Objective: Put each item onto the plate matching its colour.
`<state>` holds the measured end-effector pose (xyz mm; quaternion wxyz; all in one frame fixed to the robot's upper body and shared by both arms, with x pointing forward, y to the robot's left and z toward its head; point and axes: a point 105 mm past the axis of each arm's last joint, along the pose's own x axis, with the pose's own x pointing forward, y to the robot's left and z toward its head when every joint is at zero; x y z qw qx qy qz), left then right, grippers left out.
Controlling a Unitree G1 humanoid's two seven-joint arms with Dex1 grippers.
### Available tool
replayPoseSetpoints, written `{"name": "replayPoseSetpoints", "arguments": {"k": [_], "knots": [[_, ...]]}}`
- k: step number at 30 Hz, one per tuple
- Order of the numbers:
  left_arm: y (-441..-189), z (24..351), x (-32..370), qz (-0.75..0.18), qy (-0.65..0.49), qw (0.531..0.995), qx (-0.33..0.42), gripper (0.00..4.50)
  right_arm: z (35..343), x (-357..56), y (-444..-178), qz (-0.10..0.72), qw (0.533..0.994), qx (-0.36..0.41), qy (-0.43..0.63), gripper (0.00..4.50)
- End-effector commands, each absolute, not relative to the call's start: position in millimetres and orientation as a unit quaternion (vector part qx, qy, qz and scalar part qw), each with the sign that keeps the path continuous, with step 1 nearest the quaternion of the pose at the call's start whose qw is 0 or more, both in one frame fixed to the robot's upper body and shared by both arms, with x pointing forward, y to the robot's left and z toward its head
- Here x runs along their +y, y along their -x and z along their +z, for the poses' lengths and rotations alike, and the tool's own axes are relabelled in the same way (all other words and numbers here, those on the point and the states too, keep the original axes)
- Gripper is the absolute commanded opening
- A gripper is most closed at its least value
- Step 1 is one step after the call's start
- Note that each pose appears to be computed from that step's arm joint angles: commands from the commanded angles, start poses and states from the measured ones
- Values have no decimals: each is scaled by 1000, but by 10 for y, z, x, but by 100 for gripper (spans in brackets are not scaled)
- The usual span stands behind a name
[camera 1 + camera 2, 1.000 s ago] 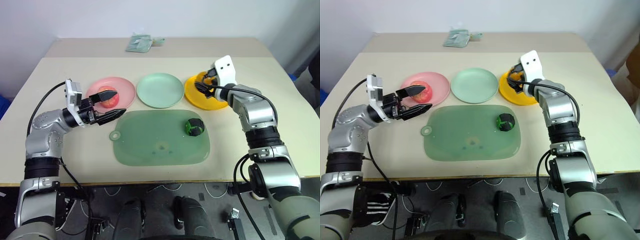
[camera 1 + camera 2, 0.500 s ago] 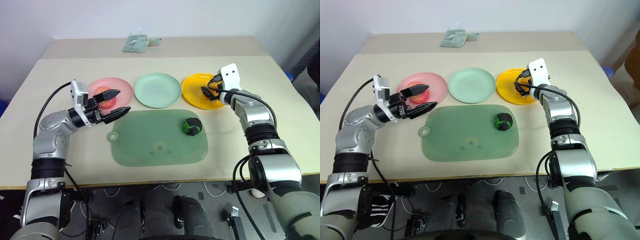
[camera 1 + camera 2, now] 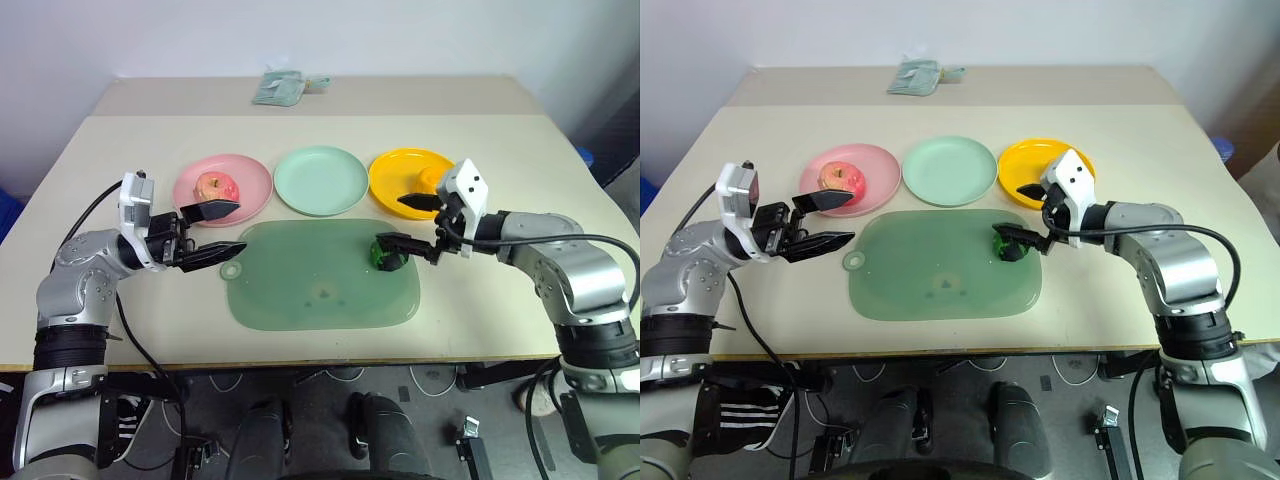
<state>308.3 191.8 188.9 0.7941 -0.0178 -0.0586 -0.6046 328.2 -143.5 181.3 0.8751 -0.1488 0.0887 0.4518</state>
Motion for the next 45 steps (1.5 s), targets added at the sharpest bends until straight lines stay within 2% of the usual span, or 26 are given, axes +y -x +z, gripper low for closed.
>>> {"name": "replayPoseSetpoints", "arguments": {"k": [1, 16, 21, 24, 25, 26, 35, 40, 42, 45], "knots": [[-3105, 1966, 1903, -610, 2, 789, -75, 450, 1730, -1414, -3268, 441, 876, 96, 171, 448], [-3129, 1947, 1944, -607, -6, 791, -76, 450, 1355, -1453, -3319, 426, 873, 125, 202, 448], [-3123, 1945, 1956, -604, -8, 793, -77, 450, 1347, -1444, -3331, 427, 875, 125, 194, 448], [-3116, 1933, 1967, -603, -9, 794, -76, 450, 1329, -1440, -3323, 427, 874, 129, 190, 363], [-3115, 1931, 1969, -603, -9, 794, -76, 450, 1329, -1433, -3315, 428, 874, 128, 190, 314], [-3116, 1933, 1971, -602, -8, 795, -76, 450, 1341, -1427, -3317, 427, 875, 125, 188, 276], [-3183, 1944, 2002, -581, -15, 809, -84, 450, 1503, -1380, -3377, 424, 881, 101, 181, 276], [-3396, 1941, 2102, -509, -36, 856, -84, 450, 1910, -1135, -3587, 413, 896, 25, 160, 276], [-3484, 1957, 2150, -478, -31, 874, -84, 450, 2064, -993, -3755, 396, 905, -7, 155, 276], [-3529, 1996, 2137, -460, -36, 882, -97, 450, 2129, -855, -4033, 360, 919, -21, 161, 276]]}}
